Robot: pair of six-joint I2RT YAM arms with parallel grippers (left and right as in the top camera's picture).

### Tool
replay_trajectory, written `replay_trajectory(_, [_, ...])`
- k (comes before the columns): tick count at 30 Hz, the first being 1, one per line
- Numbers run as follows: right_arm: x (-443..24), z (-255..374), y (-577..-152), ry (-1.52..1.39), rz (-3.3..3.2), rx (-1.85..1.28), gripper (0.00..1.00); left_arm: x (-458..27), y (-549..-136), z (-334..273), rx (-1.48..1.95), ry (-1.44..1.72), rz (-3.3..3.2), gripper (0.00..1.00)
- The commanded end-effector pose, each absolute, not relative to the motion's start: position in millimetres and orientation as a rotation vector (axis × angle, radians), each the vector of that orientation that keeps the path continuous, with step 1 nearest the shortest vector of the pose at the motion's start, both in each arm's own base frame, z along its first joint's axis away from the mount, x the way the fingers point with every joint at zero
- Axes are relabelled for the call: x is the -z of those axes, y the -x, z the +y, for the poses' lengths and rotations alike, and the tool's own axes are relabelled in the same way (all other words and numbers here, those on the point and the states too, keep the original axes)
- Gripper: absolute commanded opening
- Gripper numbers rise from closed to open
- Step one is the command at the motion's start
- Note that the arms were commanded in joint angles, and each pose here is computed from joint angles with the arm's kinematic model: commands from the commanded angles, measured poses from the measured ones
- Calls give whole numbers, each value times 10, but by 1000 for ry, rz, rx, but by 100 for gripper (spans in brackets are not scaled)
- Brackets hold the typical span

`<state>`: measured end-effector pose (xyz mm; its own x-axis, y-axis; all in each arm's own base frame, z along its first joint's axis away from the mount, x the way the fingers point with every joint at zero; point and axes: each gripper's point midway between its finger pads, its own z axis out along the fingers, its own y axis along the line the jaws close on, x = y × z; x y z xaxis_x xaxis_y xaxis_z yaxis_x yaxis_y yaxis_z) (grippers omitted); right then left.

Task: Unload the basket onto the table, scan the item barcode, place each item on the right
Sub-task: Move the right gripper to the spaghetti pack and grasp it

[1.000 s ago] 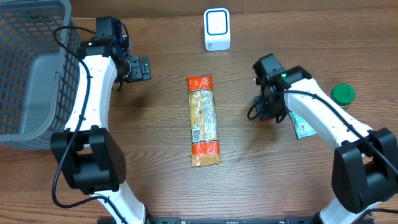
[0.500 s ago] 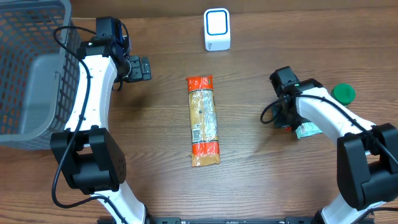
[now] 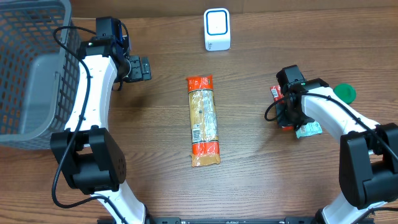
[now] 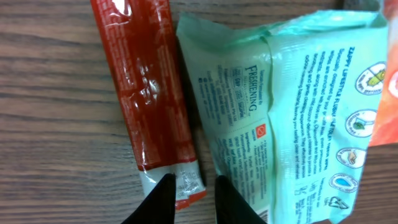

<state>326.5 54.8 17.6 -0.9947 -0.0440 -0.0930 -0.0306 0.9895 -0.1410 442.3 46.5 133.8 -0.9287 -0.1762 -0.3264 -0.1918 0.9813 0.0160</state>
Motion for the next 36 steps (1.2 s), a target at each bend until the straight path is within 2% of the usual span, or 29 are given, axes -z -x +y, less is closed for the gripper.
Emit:
replay_trajectory(1, [-153,565,-3281,55,3040,179,25,-1352,-4411,478,-83,253,2797,100])
replay_trajectory(7, [-424,659,-3451,58,3017,124,29,-1352,-4411,478,-83,253,2797,100])
replay_trajectory(10, [-490,974,-3488,73,3017,-143,30,-1352,-4411,478,-83,253,2797,100])
replay_trajectory(13, [-546,1305,-3465,96,3005,-435,42,-1352,-4411,478,-83,253,2797,100])
replay_trajectory(17, [-621,1648,-3438,77,2967,-705,49,-1352,-4411,478,-83,253,2797,100])
replay_trajectory(23, [-598,2021,-3355,80,2957,-740,50,-1352,-4411,478,-83,253,2797,100])
replay_trajectory(25, [-571,2169,-3321,85,2947,-725,61,-1352,-4411,478,-83,253,2797,100])
replay_trajectory(26, [-555,2253,-3302,81,2941,-705,63,-1352,-4411,478,-83,253,2797,100])
replay_trajectory(32, [-450,2528,-3251,16,2860,-426,66,-1352,-4411,478,-83,253,2797,100])
replay_trajectory(33, [-459,2599,-3241,59,2821,-369,73,-1352,-4411,478,-83,253,2797,100])
replay_trajectory(34, [-462,2645,-3229,89,2792,-320,100,-1352,-4411,478,-83,253,2797,100])
replay_trajectory(36, [-486,2733,-3185,150,2727,-218,100,-1352,-4411,478,-83,253,2797,100])
